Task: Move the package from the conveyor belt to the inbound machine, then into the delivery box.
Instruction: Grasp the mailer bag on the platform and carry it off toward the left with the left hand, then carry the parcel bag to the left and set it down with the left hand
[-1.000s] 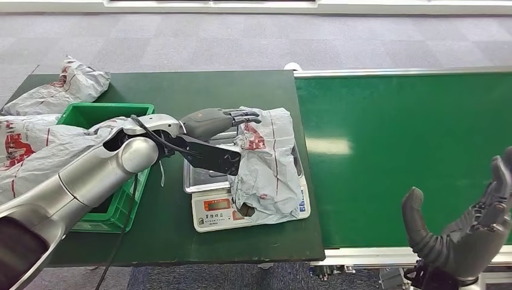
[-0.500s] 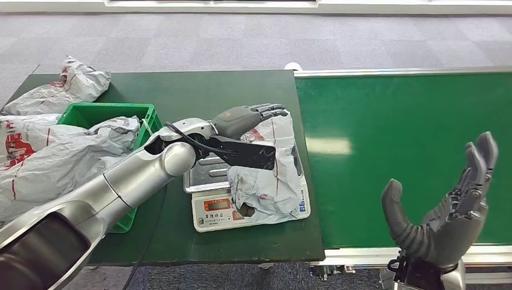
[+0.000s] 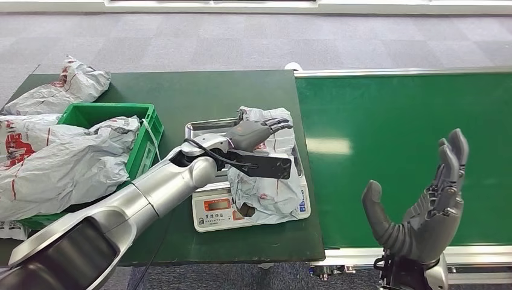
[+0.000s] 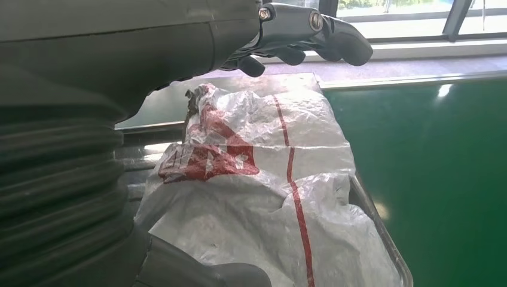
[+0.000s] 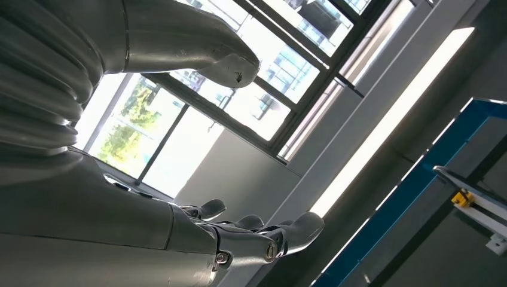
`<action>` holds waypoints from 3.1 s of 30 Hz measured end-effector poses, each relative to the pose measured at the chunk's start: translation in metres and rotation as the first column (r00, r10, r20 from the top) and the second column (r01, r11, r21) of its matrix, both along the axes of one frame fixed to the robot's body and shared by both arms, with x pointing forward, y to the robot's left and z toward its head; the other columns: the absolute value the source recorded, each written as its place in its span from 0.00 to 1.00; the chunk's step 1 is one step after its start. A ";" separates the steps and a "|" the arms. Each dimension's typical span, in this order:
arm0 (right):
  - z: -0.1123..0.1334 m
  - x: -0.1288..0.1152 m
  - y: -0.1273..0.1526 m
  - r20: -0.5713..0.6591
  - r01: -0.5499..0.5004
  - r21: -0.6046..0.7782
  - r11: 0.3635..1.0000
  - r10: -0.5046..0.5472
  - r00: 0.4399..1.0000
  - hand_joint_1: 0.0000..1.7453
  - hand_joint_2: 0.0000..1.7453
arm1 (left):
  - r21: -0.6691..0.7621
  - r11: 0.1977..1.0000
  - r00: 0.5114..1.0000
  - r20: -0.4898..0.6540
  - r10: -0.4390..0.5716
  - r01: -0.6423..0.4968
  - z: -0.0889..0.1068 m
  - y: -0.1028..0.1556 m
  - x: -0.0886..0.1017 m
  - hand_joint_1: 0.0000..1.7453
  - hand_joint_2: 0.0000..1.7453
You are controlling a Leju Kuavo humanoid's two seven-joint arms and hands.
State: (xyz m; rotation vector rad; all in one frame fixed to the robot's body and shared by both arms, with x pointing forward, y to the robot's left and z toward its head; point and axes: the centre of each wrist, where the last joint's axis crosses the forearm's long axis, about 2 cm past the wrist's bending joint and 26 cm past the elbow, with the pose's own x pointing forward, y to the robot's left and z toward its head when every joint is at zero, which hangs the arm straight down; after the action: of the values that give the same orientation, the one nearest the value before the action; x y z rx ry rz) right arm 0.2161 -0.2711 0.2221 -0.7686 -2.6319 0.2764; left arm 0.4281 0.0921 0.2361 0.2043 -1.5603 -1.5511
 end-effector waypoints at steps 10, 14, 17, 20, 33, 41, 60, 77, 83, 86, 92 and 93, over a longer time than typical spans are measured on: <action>0.001 0.004 0.004 -0.027 -0.067 0.014 0.998 0.068 0.997 0.00 1.00 | 0.078 0.996 0.996 -0.079 0.043 -0.037 -0.046 0.005 -0.013 0.00 1.00; 0.000 0.006 0.007 -0.041 -0.095 0.008 0.995 0.095 0.995 0.00 1.00 | 0.095 0.994 0.991 -0.117 0.064 -0.053 -0.072 0.009 -0.024 0.00 1.00; -0.001 0.006 0.008 -0.048 -0.104 -0.008 0.995 0.103 0.994 0.00 1.00 | 0.110 0.992 0.987 -0.139 0.081 -0.066 -0.085 0.012 -0.029 0.00 1.00; -0.001 0.006 0.010 -0.057 -0.107 -0.023 0.994 0.106 0.993 0.00 1.00 | 0.129 0.989 0.984 -0.150 0.093 -0.074 -0.093 0.016 -0.032 0.25 1.00; 0.000 0.005 0.020 -0.082 -0.125 -0.028 0.992 0.123 0.989 0.00 1.00 | 0.140 0.985 0.986 -0.117 0.115 -0.098 -0.096 0.027 -0.030 1.00 1.00; -0.002 0.004 0.020 -0.082 -0.125 -0.019 0.992 0.123 0.989 0.00 1.00 | 0.120 0.986 0.989 -0.080 0.125 -0.115 -0.091 0.035 -0.026 1.00 1.00; -0.013 -0.030 -0.002 -0.092 -0.038 0.036 0.999 0.041 0.995 0.00 1.00 | 0.016 0.997 0.958 0.279 0.063 -0.071 0.066 0.159 -0.020 1.00 1.00; -0.025 -0.077 -0.026 -0.132 0.062 0.027 0.998 -0.057 0.990 0.00 1.00 | -0.141 0.841 0.631 0.599 0.492 -0.523 0.181 0.334 -0.016 1.00 1.00; -0.025 -0.082 -0.030 -0.146 0.071 0.021 0.997 -0.067 0.987 0.00 1.00 | -0.144 0.653 0.498 0.532 0.685 -0.744 0.153 0.426 -0.026 1.00 1.00; -0.025 -0.082 -0.032 -0.147 0.068 0.017 0.998 -0.065 0.987 0.00 1.00 | -0.123 0.583 0.461 0.494 0.738 -0.803 0.133 0.451 -0.034 1.00 1.00; -0.023 -0.080 -0.033 -0.138 0.063 0.008 0.998 -0.061 0.989 0.00 1.00 | -0.065 0.495 0.425 0.426 0.799 -0.866 0.096 0.479 -0.047 1.00 1.00; -0.023 -0.079 -0.034 -0.134 0.062 0.006 0.998 -0.061 0.989 0.00 1.00 | -0.055 0.488 0.424 0.417 0.804 -0.871 0.089 0.482 -0.050 0.99 1.00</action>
State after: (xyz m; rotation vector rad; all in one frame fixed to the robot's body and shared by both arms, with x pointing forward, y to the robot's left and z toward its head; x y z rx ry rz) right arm 0.1369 -0.3047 0.1993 -0.7980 -2.4775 0.2866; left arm 0.3782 0.5738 0.3249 1.2884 -1.2357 -0.8010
